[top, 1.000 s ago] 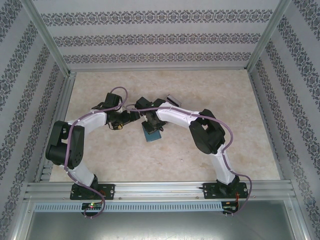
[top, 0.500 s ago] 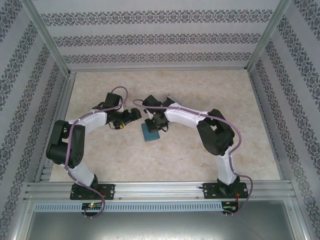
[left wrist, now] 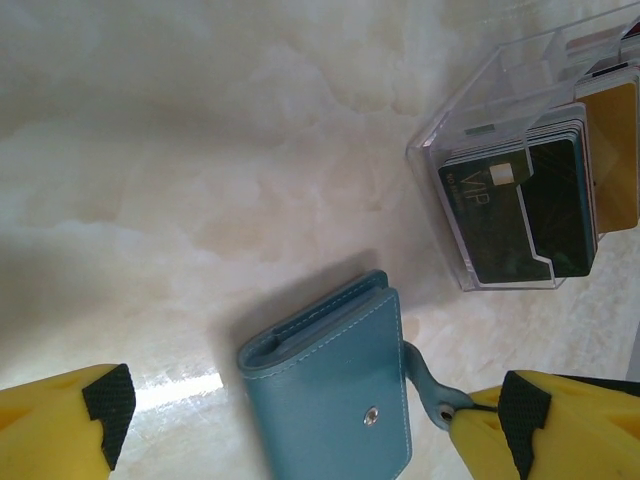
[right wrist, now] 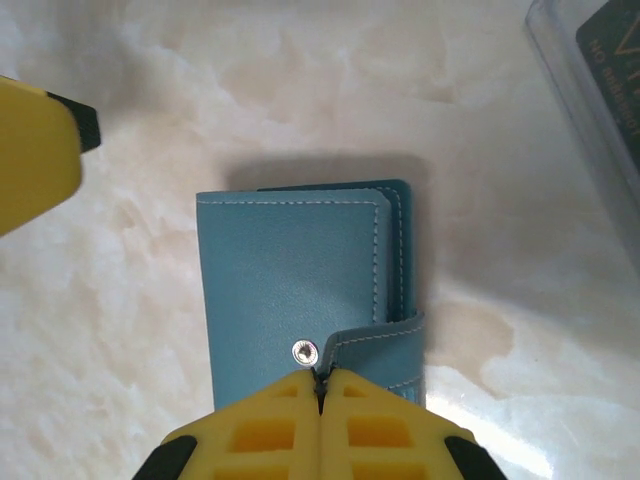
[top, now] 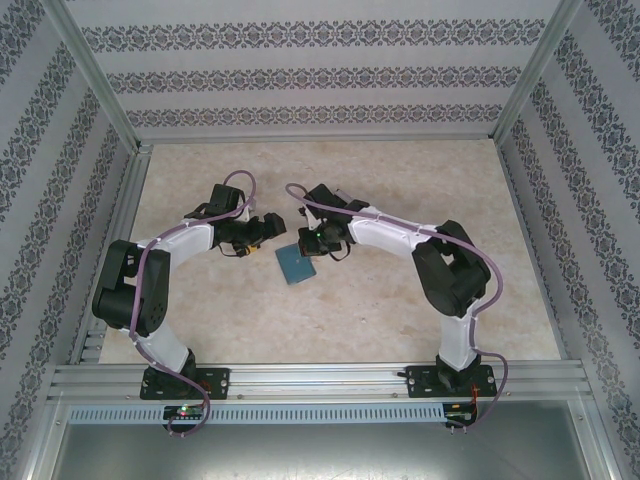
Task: Put the credit cards into the card holder
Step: Open the button on the card holder.
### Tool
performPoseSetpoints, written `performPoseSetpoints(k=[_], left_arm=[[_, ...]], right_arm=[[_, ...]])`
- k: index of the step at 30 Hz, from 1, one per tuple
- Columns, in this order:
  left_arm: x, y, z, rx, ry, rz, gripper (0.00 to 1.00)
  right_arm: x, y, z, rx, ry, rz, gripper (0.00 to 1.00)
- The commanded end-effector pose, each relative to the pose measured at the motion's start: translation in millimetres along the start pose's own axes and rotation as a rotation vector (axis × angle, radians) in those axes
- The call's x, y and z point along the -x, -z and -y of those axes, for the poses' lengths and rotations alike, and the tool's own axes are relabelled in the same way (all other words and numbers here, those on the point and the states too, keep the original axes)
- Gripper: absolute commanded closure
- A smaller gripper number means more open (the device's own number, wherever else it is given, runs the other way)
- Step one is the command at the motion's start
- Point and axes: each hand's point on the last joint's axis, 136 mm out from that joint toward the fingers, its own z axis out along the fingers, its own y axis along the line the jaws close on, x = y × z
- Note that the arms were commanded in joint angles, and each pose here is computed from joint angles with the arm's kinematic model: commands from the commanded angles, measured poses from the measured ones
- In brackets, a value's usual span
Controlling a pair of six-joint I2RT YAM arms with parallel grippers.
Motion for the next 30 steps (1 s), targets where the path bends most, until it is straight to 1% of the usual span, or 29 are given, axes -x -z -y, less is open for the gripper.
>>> performPoseSetpoints(k=[1,11,15,18,23,26,30], left_arm=[[6,4,13,-0.035,-0.017,0.014,0.05],[4,9,18,-0.051,-0.023,0.012,0.07],[0,17,23,-0.061,-0.062,0.003,0.07],[-3,22,25,-0.055,-0.083,-0.016,0.10],[-15,20,26,-0.075,-0.050,-0.068,0.12],[-20,20,25,-0.061,-0.042,-0.085,0.14],[-27,20,23,-0.045,-0.019,-0.105,0.13]], right_arm=[[13,23,-18,0.109,-0.046,0.059,1.00],[14,44,-14,0.141,-0.101,0.091,1.00],[14,47,-9,0.146,-0.151,0.118,1.00],[13,51,-4,0.138,-0.188,0.155,1.00],[12,56,-4,0.151,-0.212,0.188,1.00],[12,57,-6,0.163,-0.216,0.191,1.00],[14,58,-14,0.202,-0.230,0.194,1.00]])
